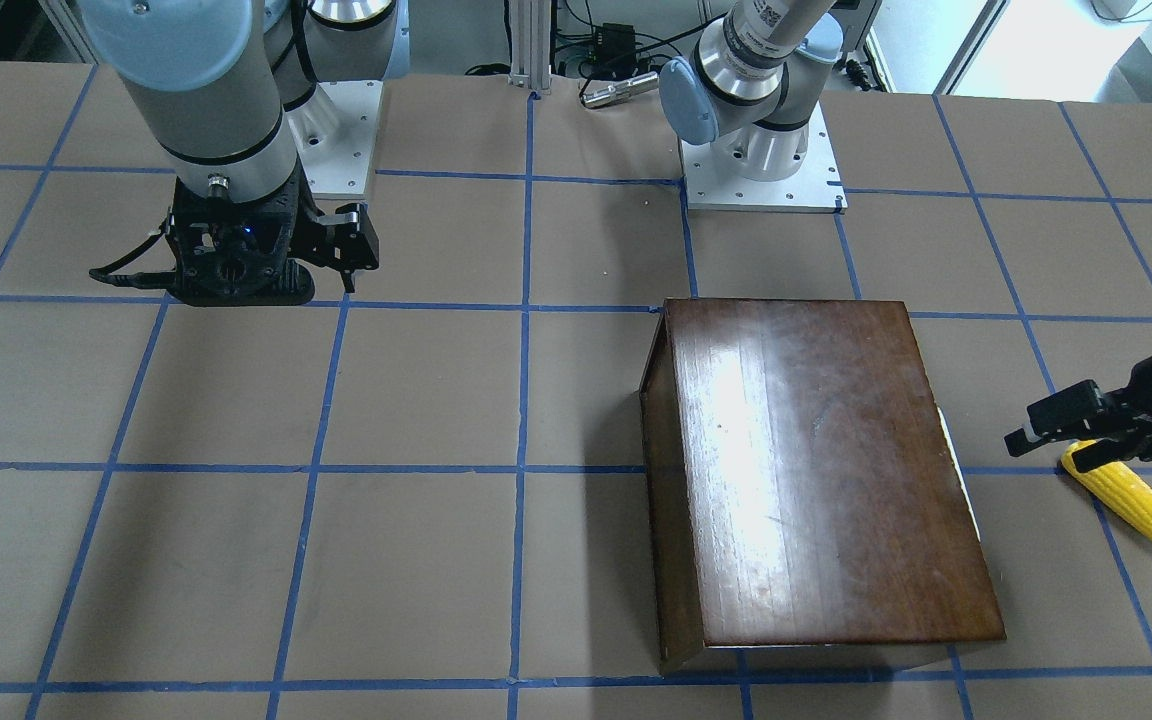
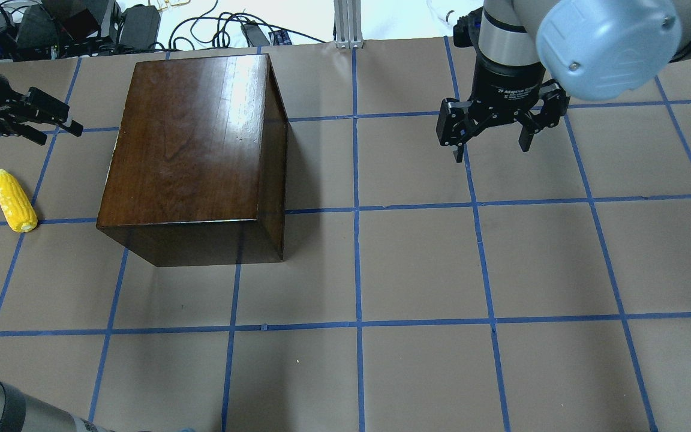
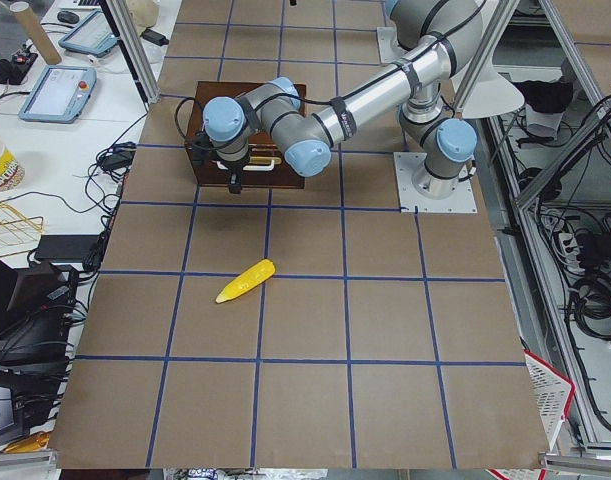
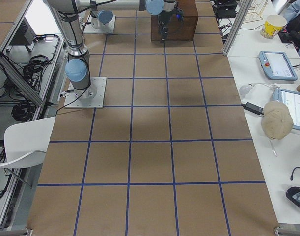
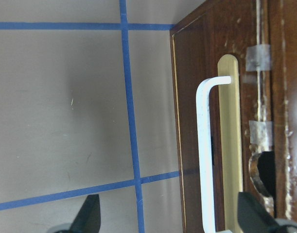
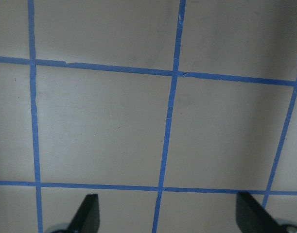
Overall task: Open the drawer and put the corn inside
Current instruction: 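Move the left gripper down beside the cabinet toward the white drawer handle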
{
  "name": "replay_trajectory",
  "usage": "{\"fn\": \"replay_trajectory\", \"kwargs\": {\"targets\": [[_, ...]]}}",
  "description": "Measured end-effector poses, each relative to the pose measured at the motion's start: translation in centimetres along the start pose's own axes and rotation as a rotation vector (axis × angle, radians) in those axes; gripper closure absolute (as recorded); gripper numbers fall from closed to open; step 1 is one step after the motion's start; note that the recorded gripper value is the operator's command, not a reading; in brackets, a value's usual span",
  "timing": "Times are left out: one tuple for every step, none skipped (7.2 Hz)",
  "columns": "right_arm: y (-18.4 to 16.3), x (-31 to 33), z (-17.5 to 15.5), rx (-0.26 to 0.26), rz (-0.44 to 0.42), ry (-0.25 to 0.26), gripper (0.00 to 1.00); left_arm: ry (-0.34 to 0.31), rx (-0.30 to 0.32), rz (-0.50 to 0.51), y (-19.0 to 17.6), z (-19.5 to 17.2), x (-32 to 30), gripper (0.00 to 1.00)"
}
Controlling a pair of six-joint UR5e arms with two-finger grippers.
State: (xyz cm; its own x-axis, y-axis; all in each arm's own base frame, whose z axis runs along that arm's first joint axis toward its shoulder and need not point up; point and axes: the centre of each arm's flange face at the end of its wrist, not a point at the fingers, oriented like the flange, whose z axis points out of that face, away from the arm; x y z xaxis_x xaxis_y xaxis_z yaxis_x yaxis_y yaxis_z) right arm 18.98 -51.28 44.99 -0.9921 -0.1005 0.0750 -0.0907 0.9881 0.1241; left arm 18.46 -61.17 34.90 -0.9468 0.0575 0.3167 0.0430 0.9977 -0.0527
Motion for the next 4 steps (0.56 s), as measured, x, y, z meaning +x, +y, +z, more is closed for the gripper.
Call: {"fn": "replay_trajectory", "kwargs": {"targets": [[0.0,0.0,0.0,0.000,0.000,0.000,0.00,0.020,-0.012,-0.007,-0.1,1.2,-0.4,0.00],[0.0,0.0,0.0,0.000,0.000,0.000,0.00,0.055,-0.011,-0.018,-0.2,2.3,-0.5,0.00],[0.0,0.0,0.0,0.000,0.000,0.000,0.00,0.093,-0.001,-0.027,-0.4,3.0,-0.5,0.00],[0.0,0.0,0.0,0.000,0.000,0.000,0.00,0.117,0.000,-0.032,-0.6,3.8,-0.7,0.00]]}}
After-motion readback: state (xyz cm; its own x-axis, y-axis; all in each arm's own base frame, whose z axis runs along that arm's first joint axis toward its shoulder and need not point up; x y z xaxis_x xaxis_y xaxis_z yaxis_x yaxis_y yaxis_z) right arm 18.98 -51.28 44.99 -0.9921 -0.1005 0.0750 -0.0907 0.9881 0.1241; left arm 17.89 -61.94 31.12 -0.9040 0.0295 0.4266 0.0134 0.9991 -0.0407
